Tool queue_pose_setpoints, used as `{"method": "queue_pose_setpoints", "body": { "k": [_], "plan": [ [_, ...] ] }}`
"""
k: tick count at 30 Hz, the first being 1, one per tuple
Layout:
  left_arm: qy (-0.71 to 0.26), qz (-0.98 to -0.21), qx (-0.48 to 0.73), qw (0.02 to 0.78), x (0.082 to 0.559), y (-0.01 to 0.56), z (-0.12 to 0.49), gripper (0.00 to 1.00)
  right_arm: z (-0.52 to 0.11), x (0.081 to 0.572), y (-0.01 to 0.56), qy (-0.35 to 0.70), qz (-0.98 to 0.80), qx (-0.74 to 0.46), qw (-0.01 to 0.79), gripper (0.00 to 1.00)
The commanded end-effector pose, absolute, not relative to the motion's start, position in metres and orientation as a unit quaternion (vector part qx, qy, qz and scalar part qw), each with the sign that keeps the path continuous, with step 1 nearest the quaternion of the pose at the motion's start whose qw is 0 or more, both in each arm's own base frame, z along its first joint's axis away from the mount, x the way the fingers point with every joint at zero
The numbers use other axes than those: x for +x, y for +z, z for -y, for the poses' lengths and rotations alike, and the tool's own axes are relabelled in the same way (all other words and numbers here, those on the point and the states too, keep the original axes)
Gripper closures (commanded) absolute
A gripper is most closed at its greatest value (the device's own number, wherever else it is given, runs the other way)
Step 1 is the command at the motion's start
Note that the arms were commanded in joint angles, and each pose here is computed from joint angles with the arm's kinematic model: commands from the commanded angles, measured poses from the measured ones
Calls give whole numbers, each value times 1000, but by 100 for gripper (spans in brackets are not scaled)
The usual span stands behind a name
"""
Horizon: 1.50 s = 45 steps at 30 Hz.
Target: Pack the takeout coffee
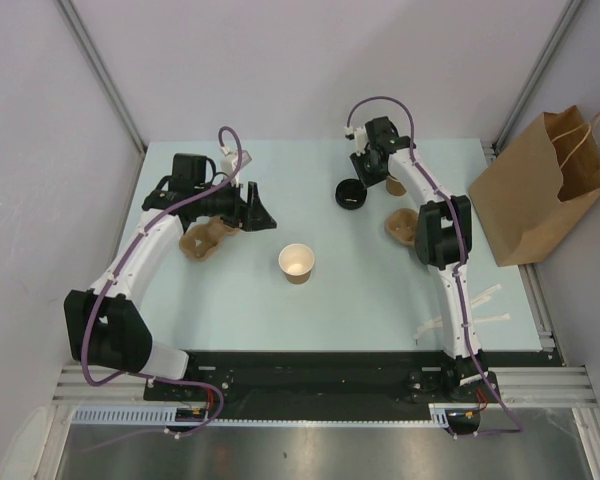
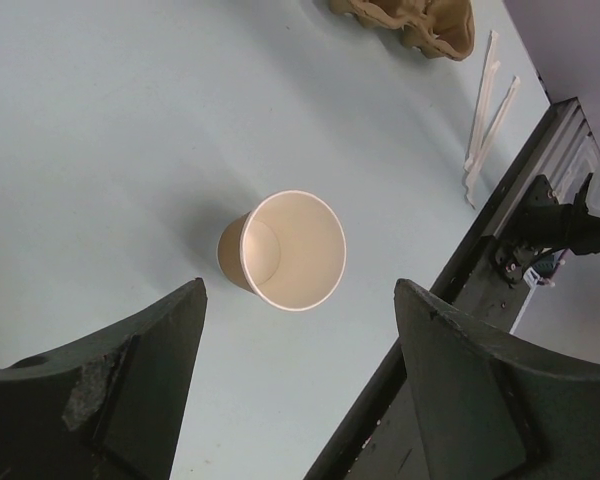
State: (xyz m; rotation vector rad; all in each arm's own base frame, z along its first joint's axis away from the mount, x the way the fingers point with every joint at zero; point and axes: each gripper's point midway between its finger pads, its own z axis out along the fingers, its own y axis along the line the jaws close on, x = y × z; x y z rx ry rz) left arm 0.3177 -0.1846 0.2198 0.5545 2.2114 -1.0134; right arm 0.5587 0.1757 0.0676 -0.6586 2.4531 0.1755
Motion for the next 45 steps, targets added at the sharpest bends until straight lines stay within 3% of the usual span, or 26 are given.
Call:
{"method": "queue_pose_setpoints", "body": {
  "k": [1, 4, 9, 21, 23, 24, 30, 33, 34, 35, 36, 37, 38, 39, 45],
  "plan": [
    [-379, -831, 216, 343, 327, 232, 184, 19, -178, 573, 79, 57, -912, -251, 320, 74],
    [-372, -834, 212, 348, 329, 231, 182, 19, -180, 573, 83, 61, -910, -250, 324, 80],
    [-374, -833, 210, 350, 330, 233, 182, 19, -182, 571, 92, 65, -910, -246, 328, 100],
    [-373, -819, 215, 379, 335, 254, 179, 14, -187, 561, 179, 159, -884, -221, 379, 100],
    [-376, -809, 219, 396, 337, 268, 176, 11, -187, 554, 208, 194, -871, -220, 394, 100],
    [-379, -800, 224, 407, 335, 279, 176, 1, -187, 549, 220, 212, -865, -223, 397, 100],
    [-344, -723, 295, 521, 328, 358, 170, 0, -192, 510, 300, 398, -800, -210, 398, 100],
    [-311, -672, 336, 582, 323, 384, 168, 1, -204, 476, 331, 537, -741, -203, 348, 100],
    [-301, -650, 344, 607, 314, 400, 166, 0, -209, 457, 312, 591, -734, -181, 282, 100],
    [-302, -633, 352, 621, 311, 406, 168, 1, -212, 449, 350, 627, -701, -178, 290, 100],
    [-304, -614, 361, 633, 302, 417, 171, 0, -214, 434, 322, 666, -702, -129, 219, 100],
    [-311, -604, 363, 638, 296, 422, 175, 0, -215, 426, 360, 666, -631, -226, 328, 100],
    [-317, -586, 372, 646, 291, 426, 183, 0, -215, 415, 373, 725, -635, -127, 236, 100],
    [-319, -573, 375, 655, 283, 433, 187, 1, -214, 398, 386, 735, -596, -176, 273, 100],
    [-335, -519, 399, 678, 265, 452, 242, 1, -218, 373, 411, 797, -549, -98, 231, 100]
  ]
}}
